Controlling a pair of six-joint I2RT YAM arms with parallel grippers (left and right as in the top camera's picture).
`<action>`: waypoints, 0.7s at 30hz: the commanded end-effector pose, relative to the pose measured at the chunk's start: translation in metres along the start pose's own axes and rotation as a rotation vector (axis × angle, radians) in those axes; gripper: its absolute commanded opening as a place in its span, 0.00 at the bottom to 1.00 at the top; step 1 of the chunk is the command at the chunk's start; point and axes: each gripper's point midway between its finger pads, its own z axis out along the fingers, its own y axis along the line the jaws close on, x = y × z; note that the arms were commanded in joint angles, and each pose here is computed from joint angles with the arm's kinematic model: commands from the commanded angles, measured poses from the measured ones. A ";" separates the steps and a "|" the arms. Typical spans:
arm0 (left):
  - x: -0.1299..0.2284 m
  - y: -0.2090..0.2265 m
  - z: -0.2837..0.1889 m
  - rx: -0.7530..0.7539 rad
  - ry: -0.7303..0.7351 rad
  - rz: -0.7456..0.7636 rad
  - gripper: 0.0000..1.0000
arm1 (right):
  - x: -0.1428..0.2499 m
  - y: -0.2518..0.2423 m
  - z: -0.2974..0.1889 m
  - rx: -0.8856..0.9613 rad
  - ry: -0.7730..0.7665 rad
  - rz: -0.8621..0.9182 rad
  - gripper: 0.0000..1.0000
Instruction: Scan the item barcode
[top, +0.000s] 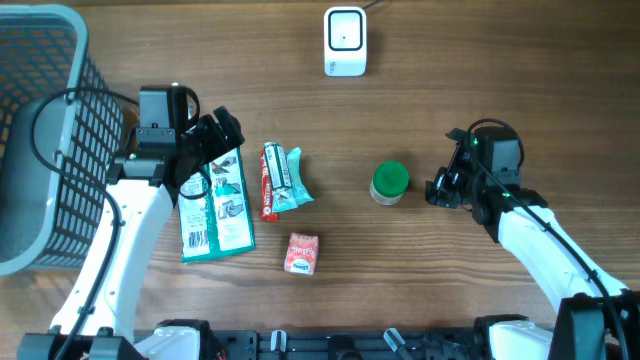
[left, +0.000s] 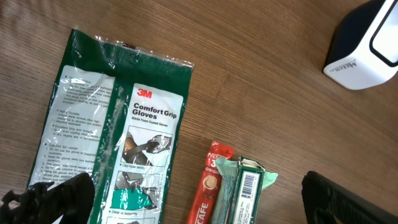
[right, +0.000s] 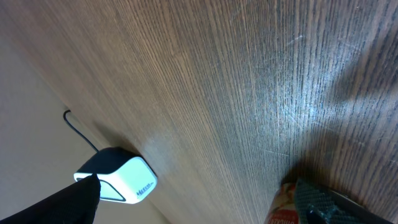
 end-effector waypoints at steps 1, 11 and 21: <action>-0.008 -0.003 -0.007 0.003 -0.031 0.007 1.00 | -0.004 0.001 0.002 -0.002 -0.017 0.018 1.00; -0.008 -0.003 -0.007 0.003 -0.031 0.007 1.00 | -0.080 -0.031 -0.019 0.153 -0.428 -0.265 1.00; -0.008 -0.003 -0.007 0.003 -0.031 0.007 1.00 | -0.023 0.074 -0.078 -0.062 -0.405 -1.384 1.00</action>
